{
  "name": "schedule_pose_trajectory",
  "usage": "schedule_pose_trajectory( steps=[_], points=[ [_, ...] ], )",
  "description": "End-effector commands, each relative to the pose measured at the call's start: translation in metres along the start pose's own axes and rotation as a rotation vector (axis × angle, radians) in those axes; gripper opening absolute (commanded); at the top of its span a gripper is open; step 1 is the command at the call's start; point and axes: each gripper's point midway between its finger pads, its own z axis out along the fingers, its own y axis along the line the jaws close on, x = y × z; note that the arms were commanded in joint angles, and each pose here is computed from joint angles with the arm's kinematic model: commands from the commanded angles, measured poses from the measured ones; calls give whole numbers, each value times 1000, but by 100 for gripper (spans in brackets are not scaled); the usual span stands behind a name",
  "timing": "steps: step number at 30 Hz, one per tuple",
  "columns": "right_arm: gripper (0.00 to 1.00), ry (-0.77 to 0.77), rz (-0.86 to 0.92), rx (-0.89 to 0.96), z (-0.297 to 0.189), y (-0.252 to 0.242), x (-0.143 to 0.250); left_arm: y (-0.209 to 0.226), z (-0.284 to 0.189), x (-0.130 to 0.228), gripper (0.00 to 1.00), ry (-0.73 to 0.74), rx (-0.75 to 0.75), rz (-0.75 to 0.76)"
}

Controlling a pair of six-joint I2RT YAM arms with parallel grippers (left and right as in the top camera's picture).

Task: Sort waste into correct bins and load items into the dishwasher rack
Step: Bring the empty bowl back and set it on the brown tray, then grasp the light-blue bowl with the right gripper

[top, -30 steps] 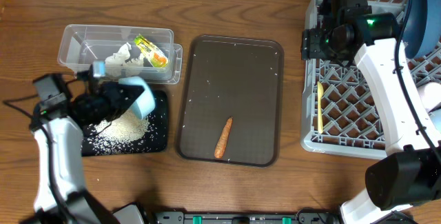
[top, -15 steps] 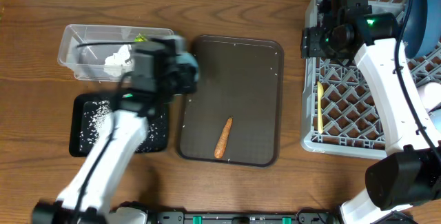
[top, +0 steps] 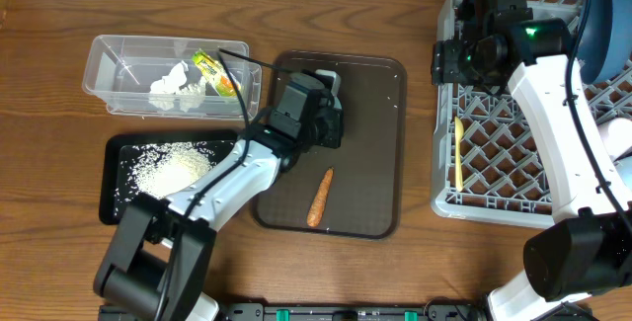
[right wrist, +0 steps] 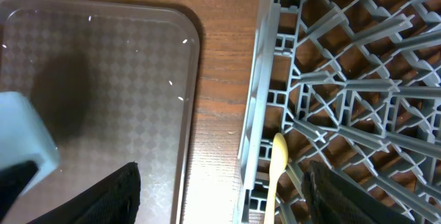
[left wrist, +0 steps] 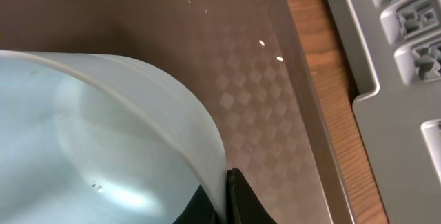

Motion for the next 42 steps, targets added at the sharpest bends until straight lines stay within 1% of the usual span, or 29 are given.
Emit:
schedule_pose_trajectory(
  steps=[1,2,3,4,5,8,10,14,18,23,28,31,38,42],
  points=[
    [75,2,2,4,2,1,0,1,4,-2,7,-4,-13,-1],
    [75,2,2,4,2,1,0,1,5,-2,8,-2,-14,-2],
    [75,1,2,4,2,1,0,1,5,-2,11,-3,-14,-2],
    [75,-1,2,4,2,1,0,1,5,-2,21,-4,-13,-1],
    [75,-3,2,3,2,1,-1,1,4,-3,28,-6,-13,8],
    [76,-6,2,2,2,2,-2,2,-1,-5,34,-10,-15,13],
    [77,-6,2,2,2,2,-2,5,-8,-8,43,-12,-24,5],
    [80,-11,0,-8,2,4,-3,20,-35,-9,44,5,-64,-37],
    [82,-25,-24,-22,6,16,-4,44,-68,-3,48,40,-126,-105],
    [85,-33,-72,-73,22,43,0,76,-101,15,49,106,-208,-206],
    [84,-16,-128,-155,50,79,12,94,-112,31,49,165,-254,-270],
    [80,-2,-166,-171,72,97,22,95,-112,31,49,165,-257,-273],
    [63,76,-231,-181,128,127,50,95,-112,31,49,162,-256,-272],
    [49,142,-250,-158,159,130,71,95,-112,31,49,165,-257,-273]
  ],
)
